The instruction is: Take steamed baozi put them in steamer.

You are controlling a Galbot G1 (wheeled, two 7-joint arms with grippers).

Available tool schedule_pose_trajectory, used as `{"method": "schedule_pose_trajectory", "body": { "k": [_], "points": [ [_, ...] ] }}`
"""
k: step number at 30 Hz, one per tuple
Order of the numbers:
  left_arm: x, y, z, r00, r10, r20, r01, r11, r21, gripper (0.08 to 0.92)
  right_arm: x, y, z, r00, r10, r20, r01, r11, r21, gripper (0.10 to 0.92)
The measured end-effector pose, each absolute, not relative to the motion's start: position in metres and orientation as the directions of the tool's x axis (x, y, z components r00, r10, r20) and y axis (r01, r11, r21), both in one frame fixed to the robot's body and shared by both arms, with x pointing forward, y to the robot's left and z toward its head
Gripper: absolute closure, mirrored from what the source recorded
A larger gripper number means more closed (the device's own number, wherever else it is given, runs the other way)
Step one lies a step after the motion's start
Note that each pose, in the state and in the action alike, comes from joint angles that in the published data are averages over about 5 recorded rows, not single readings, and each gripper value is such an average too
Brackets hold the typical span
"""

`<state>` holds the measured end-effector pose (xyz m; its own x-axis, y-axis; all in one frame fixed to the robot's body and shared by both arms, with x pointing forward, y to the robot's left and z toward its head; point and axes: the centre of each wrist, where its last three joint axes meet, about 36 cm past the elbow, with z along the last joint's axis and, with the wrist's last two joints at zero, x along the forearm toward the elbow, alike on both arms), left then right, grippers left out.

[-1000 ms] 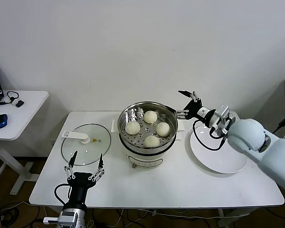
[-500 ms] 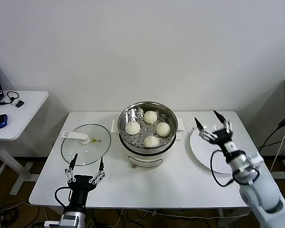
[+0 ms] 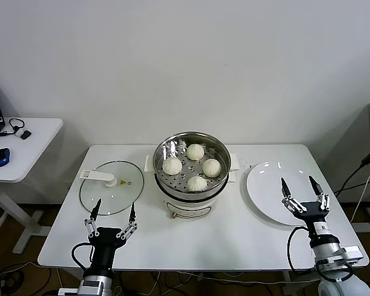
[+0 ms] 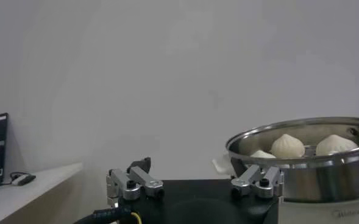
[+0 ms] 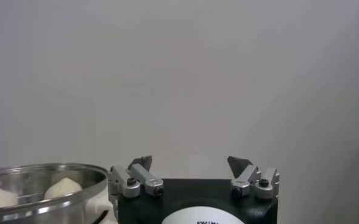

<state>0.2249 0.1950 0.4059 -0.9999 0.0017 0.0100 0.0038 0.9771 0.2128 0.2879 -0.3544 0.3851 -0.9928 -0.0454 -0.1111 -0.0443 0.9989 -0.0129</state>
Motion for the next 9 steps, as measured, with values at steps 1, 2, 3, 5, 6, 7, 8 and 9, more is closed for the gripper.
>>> {"method": "schedule_pose_trajectory", "body": {
  "k": [1,2,3,5,6,7,8,9],
  "points": [
    [0.2246,0.1951,0.4059,-1.0,0.001,0.01,0.004,0.977,0.213,0.177,0.2858,-0.354,0.3842,-0.993,-0.04,-0.111,-0.039,0.999,-0.011,0.2],
    [0.2242,0.1951,0.4058,-1.0,0.001,0.011,0.004,0.977,0.213,0.177,0.2838,-0.3535,0.3833,-0.993,-0.036,-0.111,-0.035,0.999,-0.008,0.2],
    [0.2239,0.1951,0.4057,-1.0,0.001,0.011,0.003,0.977,0.213,0.177,0.282,-0.353,0.3824,-0.993,-0.031,-0.111,-0.031,1.0,-0.006,0.2],
    [0.2234,0.1951,0.4055,-1.0,0.001,0.012,0.003,0.977,0.213,0.177,0.2792,-0.352,0.381,-0.993,-0.022,-0.112,-0.022,1.0,0.0,0.2],
    [0.2233,0.1951,0.4055,-1.0,0.0,0.012,0.003,0.977,0.213,0.177,0.2782,-0.3516,0.3804,-0.993,-0.018,-0.113,-0.019,1.0,0.002,0.2],
    [0.2233,0.195,0.4055,-1.0,0.0,0.012,0.003,0.977,0.213,0.177,0.2772,-0.3513,0.3801,-0.993,-0.015,-0.114,-0.016,1.0,0.004,0.2],
    [0.2233,0.195,0.4055,-1.0,0.0,0.011,0.002,0.977,0.213,0.177,0.2768,-0.3512,0.3799,-0.993,-0.013,-0.114,-0.014,1.0,0.005,0.2],
    [0.2233,0.195,0.4055,-1.0,0.0,0.011,0.002,0.977,0.213,0.177,0.2764,-0.3511,0.3798,-0.993,-0.012,-0.115,-0.013,1.0,0.006,0.2]
  ]
}}
